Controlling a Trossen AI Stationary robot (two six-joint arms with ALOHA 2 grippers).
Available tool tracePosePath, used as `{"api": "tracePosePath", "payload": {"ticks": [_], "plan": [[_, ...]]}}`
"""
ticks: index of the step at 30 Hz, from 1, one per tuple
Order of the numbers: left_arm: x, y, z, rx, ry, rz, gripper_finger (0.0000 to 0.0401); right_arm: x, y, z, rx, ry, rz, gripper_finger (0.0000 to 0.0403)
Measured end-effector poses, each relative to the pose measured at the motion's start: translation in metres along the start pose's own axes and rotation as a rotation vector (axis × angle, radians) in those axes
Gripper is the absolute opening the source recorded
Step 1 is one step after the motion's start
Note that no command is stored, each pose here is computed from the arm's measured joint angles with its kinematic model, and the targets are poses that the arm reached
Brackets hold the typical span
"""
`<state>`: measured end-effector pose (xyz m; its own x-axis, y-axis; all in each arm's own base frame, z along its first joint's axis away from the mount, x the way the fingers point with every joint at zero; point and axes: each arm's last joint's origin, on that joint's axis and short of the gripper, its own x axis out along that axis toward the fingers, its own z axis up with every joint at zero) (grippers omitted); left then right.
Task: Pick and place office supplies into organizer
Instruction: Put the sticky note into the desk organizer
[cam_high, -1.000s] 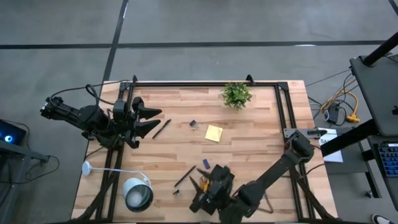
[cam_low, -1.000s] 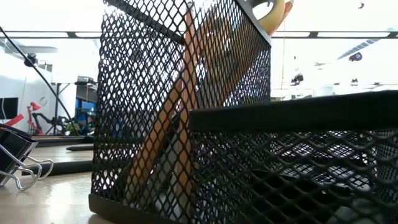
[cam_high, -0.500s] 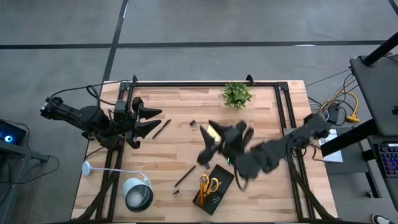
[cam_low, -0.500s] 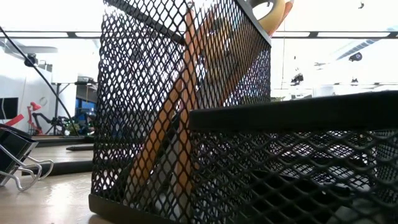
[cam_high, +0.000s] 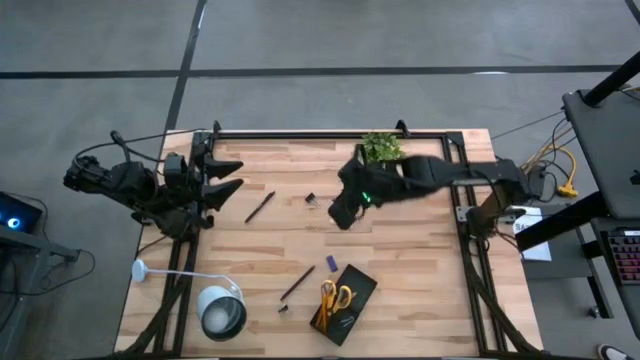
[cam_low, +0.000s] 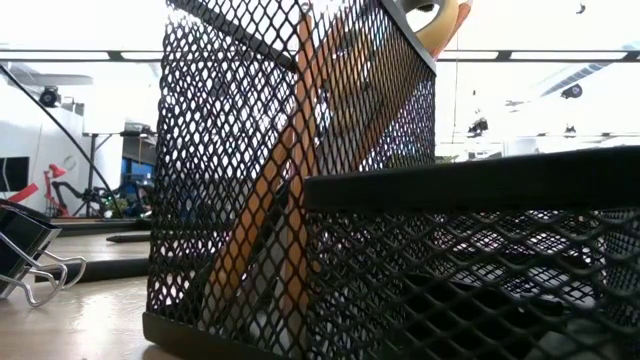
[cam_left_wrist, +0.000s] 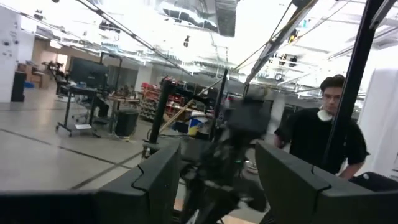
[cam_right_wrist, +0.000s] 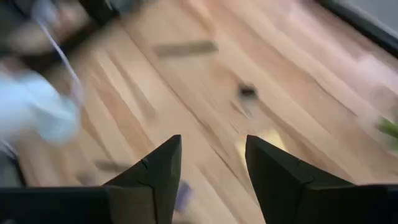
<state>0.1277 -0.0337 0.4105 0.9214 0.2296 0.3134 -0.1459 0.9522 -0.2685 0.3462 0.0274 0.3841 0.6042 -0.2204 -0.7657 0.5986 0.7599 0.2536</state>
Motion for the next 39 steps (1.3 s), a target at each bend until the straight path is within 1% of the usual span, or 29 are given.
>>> {"api": "tracePosePath", "payload": {"ticks": [2,4,6,9,12,15,18,21,23,26,29,30,32,35,37,39], "plan": [[0.000,0.000,0.000,0.002,0.000,0.014,0.0191,0.005,-0.015,0.002,-0.045,0.114,-0.017,0.0168],[0.000,0.001,0.000,0.003,-0.001,0.024,0.0191,0.010,-0.027,0.006,-0.058,0.189,-0.005,0.0170],[0.001,0.000,-0.002,0.006,0.005,0.030,0.0191,0.013,-0.034,0.010,-0.112,0.216,0.017,0.0174],[0.005,-0.001,-0.006,0.010,0.017,0.064,0.0191,0.020,-0.042,0.013,-0.223,0.229,0.010,0.0192],[0.009,-0.003,-0.011,0.022,0.035,0.071,0.0191,0.032,-0.053,0.016,-0.300,0.278,-0.009,0.0221],[0.014,-0.006,-0.013,0.026,0.040,0.082,0.0191,0.056,-0.064,0.014,-0.351,0.353,-0.053,0.0259],[0.019,-0.009,-0.012,-0.029,0.003,0.125,0.0191,0.076,-0.075,0.009,-0.375,0.446,-0.078,0.0300],[0.022,-0.010,-0.008,-0.086,-0.049,0.133,0.0191,0.093,-0.084,0.006,-0.372,0.516,-0.100,0.0337],[0.023,-0.011,-0.008,-0.096,-0.060,0.135,0.0191,0.104,-0.090,0.005,-0.363,0.553,-0.122,0.0357],[0.024,-0.011,-0.011,-0.087,-0.050,0.136,0.0191,0.109,-0.095,0.007,-0.358,0.556,-0.129,0.0372],[0.025,-0.012,-0.014,-0.081,-0.042,0.137,0.0191,0.111,-0.093,0.010,-0.398,0.519,-0.101,0.0374],[0.025,-0.012,-0.015,-0.075,-0.037,0.137,0.0191,0.112,-0.091,0.011,-0.417,0.510,-0.077,0.0374],[0.026,-0.012,-0.019,-0.060,-0.024,0.138,0.0191,0.113,-0.085,0.012,-0.448,0.478,0.006,0.0374],[0.028,-0.013,-0.025,-0.023,-0.004,0.140,0.0191,0.114,-0.076,0.015,-0.455,0.422,0.101,0.0374],[0.030,-0.014,-0.031,-0.008,0.013,0.141,0.0191,0.114,-0.072,0.016,-0.448,0.405,0.133,0.0374],[0.032,-0.015,-0.033,-0.003,0.020,0.140,0.0191,0.114,-0.070,0.016,-0.435,0.397,0.139,0.0374]]}}
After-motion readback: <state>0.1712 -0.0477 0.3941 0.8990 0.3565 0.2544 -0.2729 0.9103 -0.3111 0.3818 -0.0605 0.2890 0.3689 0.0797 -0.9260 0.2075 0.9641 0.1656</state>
